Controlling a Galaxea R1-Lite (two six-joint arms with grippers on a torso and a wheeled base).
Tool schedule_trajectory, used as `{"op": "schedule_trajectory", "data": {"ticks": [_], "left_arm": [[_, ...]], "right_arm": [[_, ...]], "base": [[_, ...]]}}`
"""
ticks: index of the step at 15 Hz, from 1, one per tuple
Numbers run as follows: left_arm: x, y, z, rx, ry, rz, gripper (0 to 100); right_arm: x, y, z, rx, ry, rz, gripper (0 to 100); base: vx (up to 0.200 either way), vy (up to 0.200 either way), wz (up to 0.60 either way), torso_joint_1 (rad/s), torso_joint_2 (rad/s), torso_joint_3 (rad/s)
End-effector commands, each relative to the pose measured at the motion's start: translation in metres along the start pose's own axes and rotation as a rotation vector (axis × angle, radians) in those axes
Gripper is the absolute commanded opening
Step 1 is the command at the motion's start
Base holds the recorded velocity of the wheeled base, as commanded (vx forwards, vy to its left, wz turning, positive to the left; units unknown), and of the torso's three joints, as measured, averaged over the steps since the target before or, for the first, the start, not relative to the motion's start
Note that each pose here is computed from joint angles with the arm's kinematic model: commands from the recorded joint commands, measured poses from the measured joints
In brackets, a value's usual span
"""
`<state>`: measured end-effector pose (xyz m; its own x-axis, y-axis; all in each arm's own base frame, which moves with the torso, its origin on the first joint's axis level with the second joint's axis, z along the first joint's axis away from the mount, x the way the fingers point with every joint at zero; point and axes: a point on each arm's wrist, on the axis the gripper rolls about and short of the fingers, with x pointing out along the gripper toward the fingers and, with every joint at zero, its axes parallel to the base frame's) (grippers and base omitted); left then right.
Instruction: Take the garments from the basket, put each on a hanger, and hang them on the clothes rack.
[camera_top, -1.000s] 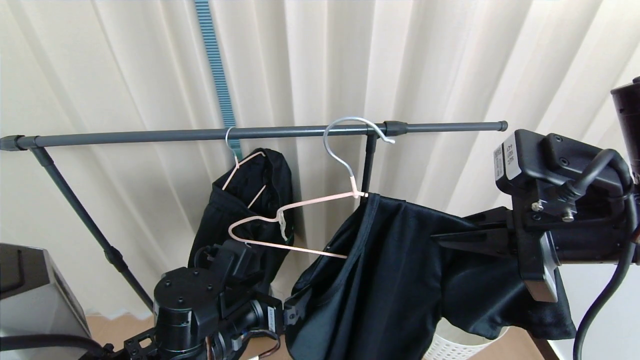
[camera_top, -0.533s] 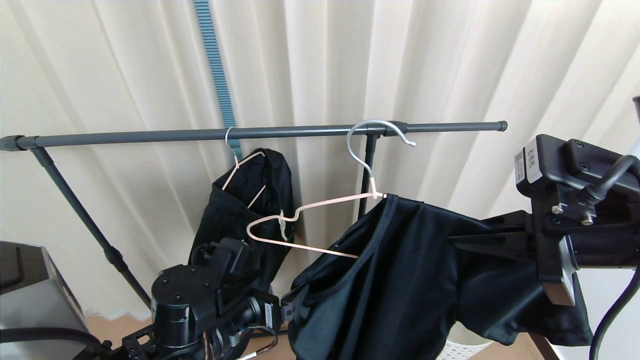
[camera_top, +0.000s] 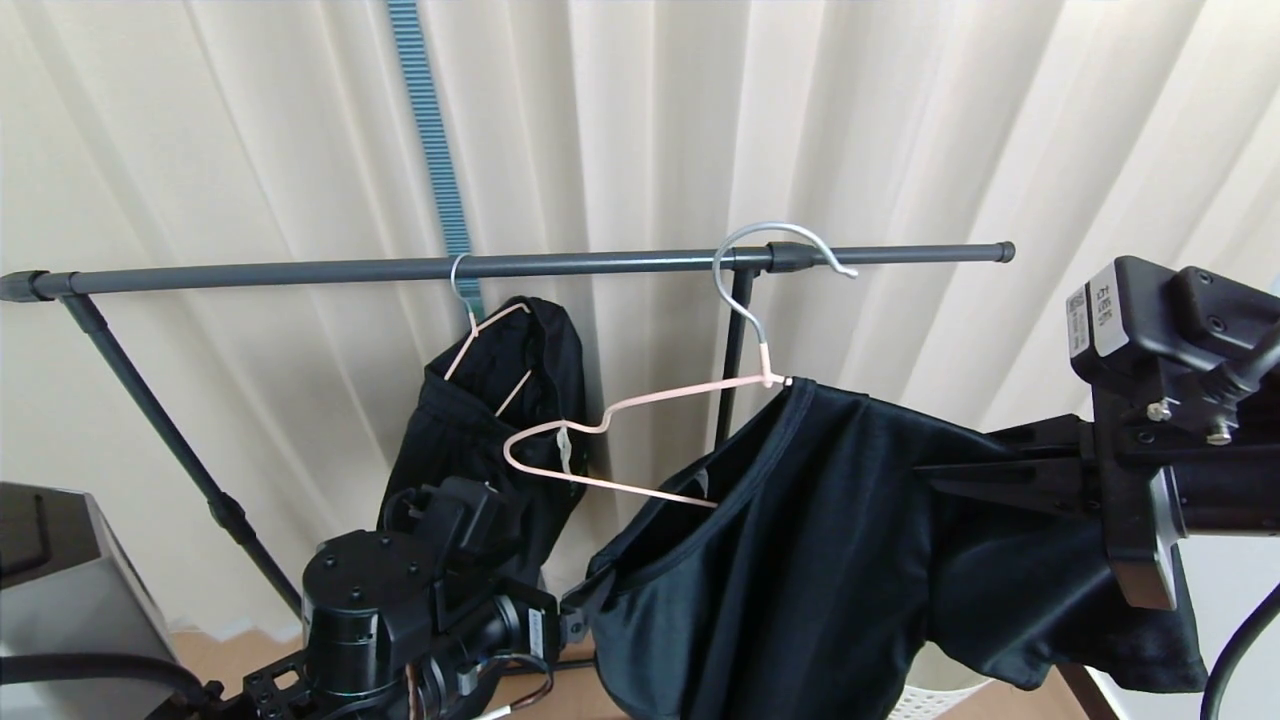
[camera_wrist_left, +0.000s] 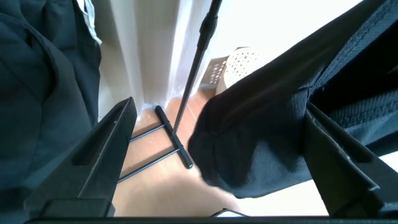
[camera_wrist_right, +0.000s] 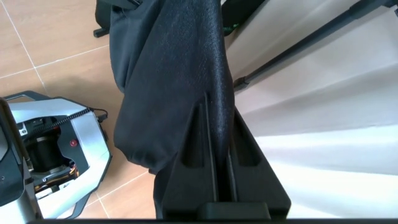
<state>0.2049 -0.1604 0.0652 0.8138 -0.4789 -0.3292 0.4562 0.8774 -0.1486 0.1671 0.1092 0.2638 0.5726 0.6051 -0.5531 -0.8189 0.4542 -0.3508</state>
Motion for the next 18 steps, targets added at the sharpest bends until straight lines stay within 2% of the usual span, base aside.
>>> {"op": "schedule_trajectory", "data": {"ticks": [1, 4, 5, 7, 8, 12, 15, 18], "left_arm": [[0.0, 0.003, 0.001, 0.0, -0.003, 0.01, 100], [0.0, 0.007, 0.003, -0.002, -0.011, 0.024, 100], [0.0, 0.007, 0.004, -0.002, -0.017, 0.025, 0], [-0.002, 0.008, 0.007, -0.005, -0.029, 0.028, 0], [-0.005, 0.012, 0.014, -0.006, -0.059, 0.037, 0], [-0.01, 0.025, 0.026, -0.004, -0.106, 0.08, 0], [-0.009, 0.032, 0.028, -0.009, -0.116, 0.105, 0], [-0.008, 0.037, 0.033, -0.016, -0.131, 0.114, 0]], "right_arm": [[-0.002, 0.0, 0.0, 0.001, -0.002, -0.005, 0], [-0.002, -0.003, -0.003, 0.011, 0.002, -0.008, 0], [-0.001, -0.002, -0.004, 0.014, 0.003, 0.0, 0], [-0.001, -0.003, -0.006, 0.02, 0.01, -0.004, 0], [0.0, -0.006, -0.011, 0.037, 0.022, -0.01, 0], [-0.001, -0.011, -0.027, 0.093, 0.008, 0.049, 0], [0.004, -0.005, -0.051, 0.131, -0.017, 0.097, 0], [0.008, 0.002, -0.066, 0.128, -0.04, 0.078, 0]], "base": [[0.0, 0.0, 0.0, 0.0, 0.0, 0.0], [0.0, 0.0, 0.0, 0.0, 0.0, 0.0], [0.0, 0.0, 0.0, 0.0, 0.0, 0.0], [0.0, 0.0, 0.0, 0.0, 0.0, 0.0], [0.0, 0.0, 0.0, 0.0, 0.0, 0.0], [0.0, 0.0, 0.0, 0.0, 0.0, 0.0], [0.0, 0.0, 0.0, 0.0, 0.0, 0.0], [0.0, 0.0, 0.0, 0.0, 0.0, 0.0]]}}
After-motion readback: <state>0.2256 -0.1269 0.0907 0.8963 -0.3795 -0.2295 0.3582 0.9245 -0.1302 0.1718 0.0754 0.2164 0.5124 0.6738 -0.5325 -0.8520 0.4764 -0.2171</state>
